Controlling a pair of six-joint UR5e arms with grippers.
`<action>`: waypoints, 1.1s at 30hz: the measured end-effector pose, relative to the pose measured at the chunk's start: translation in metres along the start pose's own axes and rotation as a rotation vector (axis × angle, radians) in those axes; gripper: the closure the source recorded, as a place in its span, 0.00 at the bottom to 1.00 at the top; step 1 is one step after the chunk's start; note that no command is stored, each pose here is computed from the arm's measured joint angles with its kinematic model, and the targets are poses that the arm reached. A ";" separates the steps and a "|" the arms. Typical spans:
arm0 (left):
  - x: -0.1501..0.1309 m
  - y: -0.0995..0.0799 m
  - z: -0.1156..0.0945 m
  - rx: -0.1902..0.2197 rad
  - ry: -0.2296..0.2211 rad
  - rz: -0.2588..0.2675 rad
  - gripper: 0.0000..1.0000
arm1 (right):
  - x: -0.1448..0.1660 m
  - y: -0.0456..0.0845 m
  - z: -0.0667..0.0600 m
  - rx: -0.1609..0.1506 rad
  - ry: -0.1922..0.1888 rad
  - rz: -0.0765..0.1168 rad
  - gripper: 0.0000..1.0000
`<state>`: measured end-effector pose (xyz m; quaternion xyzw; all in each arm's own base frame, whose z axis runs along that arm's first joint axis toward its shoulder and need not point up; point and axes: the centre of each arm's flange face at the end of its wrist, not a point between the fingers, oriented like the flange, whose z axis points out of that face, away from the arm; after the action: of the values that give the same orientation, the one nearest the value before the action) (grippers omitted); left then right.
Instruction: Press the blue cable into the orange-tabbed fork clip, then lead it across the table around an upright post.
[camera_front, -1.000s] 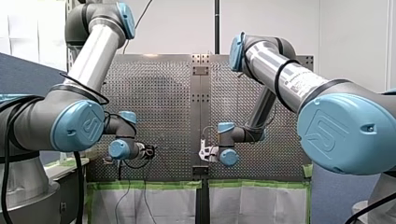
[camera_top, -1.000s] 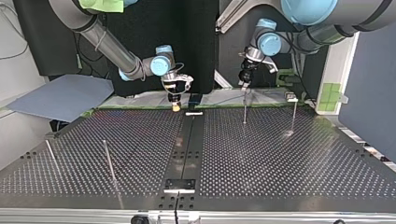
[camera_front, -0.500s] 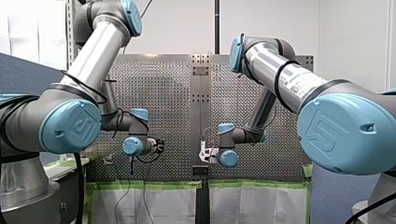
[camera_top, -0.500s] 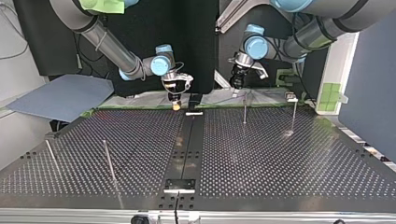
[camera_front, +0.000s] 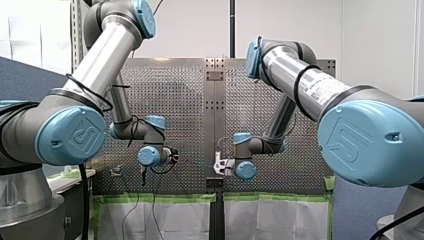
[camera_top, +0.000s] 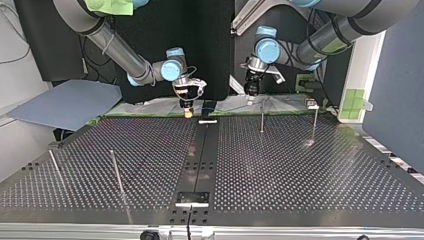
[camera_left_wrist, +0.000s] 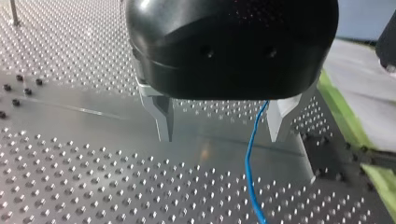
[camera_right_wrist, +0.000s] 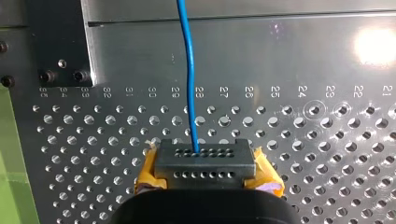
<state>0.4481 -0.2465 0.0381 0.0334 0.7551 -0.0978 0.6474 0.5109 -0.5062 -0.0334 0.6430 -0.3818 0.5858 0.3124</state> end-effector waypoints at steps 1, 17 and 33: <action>-0.001 0.001 0.001 -0.009 -0.004 0.001 0.00 | 0.000 0.000 0.000 0.000 0.000 0.000 1.00; -0.002 0.007 0.032 -0.100 -0.008 0.013 0.00 | 0.000 -0.001 0.000 0.001 -0.001 0.000 1.00; 0.008 0.002 0.062 -0.092 0.055 0.054 0.00 | 0.000 -0.003 -0.001 0.004 0.000 0.000 1.00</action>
<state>0.5071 -0.2574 0.0217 0.0265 0.7750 -0.0448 0.6298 0.5130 -0.5042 -0.0334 0.6436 -0.3805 0.5866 0.3114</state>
